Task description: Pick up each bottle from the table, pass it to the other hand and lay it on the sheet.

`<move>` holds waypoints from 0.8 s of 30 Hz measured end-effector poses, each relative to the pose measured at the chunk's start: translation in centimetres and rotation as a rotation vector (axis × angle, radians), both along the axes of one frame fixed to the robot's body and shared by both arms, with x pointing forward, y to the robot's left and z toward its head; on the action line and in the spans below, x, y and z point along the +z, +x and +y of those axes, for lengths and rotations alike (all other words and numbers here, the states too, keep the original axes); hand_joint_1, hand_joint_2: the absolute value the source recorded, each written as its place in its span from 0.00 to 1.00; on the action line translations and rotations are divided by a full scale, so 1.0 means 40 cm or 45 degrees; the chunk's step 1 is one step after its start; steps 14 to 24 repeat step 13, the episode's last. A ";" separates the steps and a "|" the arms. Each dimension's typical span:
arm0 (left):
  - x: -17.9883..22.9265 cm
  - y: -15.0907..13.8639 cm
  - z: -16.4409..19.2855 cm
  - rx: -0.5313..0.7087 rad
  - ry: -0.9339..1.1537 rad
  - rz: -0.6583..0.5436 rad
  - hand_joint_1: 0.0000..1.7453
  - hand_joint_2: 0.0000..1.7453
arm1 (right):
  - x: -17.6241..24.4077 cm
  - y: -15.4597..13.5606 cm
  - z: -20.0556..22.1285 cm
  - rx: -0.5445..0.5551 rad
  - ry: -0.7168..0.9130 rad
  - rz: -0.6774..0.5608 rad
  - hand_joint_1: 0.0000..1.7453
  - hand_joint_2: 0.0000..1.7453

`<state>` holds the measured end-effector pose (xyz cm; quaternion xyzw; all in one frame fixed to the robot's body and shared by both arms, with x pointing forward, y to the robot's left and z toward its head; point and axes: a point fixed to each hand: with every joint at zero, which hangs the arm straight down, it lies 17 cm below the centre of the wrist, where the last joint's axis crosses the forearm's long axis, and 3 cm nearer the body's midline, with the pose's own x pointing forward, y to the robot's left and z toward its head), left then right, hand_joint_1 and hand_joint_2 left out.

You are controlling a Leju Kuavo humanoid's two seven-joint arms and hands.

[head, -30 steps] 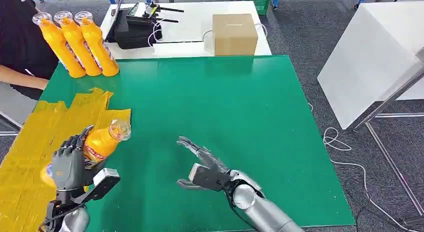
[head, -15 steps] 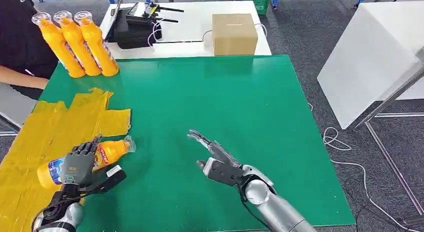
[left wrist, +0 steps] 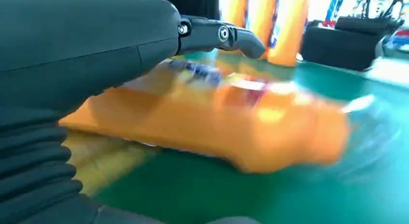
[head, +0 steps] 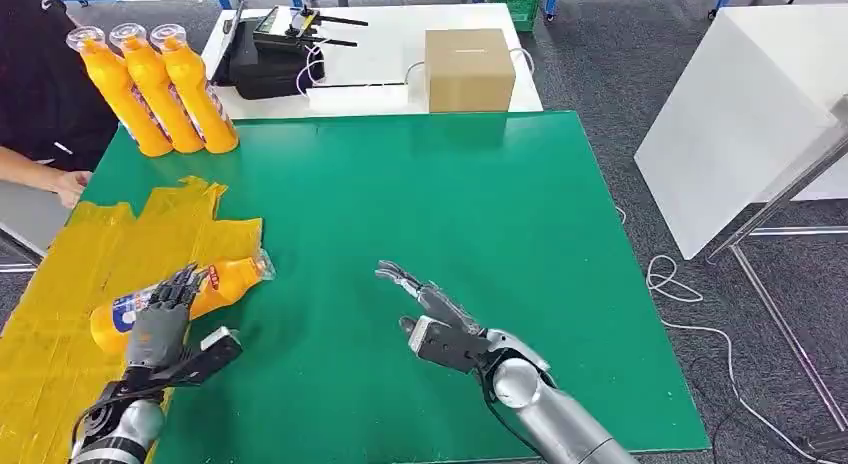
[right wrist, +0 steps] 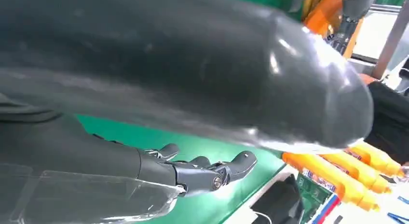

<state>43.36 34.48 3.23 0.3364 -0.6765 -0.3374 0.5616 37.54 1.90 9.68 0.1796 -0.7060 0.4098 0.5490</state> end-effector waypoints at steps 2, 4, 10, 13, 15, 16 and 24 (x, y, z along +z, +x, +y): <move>0.056 -0.021 -0.039 -0.053 -0.450 -0.054 0.00 0.00 | 0.016 0.011 -0.011 -0.067 0.018 -0.089 0.00 0.00; 0.156 -0.065 -0.104 -0.170 -0.853 -0.162 0.00 0.00 | 0.076 0.017 -0.026 -0.206 0.106 -0.225 0.00 0.00; 0.320 -0.207 -0.306 -0.400 -1.115 -0.323 0.00 0.00 | 0.218 -0.012 -0.067 -0.482 0.324 -0.399 0.00 0.00; 0.372 -0.233 -0.333 -0.423 -1.159 -0.384 0.00 0.00 | 0.242 -0.023 -0.076 -0.517 0.370 -0.403 0.00 0.00; 0.372 -0.233 -0.333 -0.423 -1.159 -0.384 0.00 0.00 | 0.242 -0.023 -0.076 -0.517 0.370 -0.403 0.00 0.00; 0.372 -0.233 -0.333 -0.423 -1.159 -0.384 0.00 0.00 | 0.242 -0.023 -0.076 -0.517 0.370 -0.403 0.00 0.00; 0.372 -0.233 -0.333 -0.423 -1.159 -0.384 0.00 0.00 | 0.242 -0.023 -0.076 -0.517 0.370 -0.403 0.00 0.00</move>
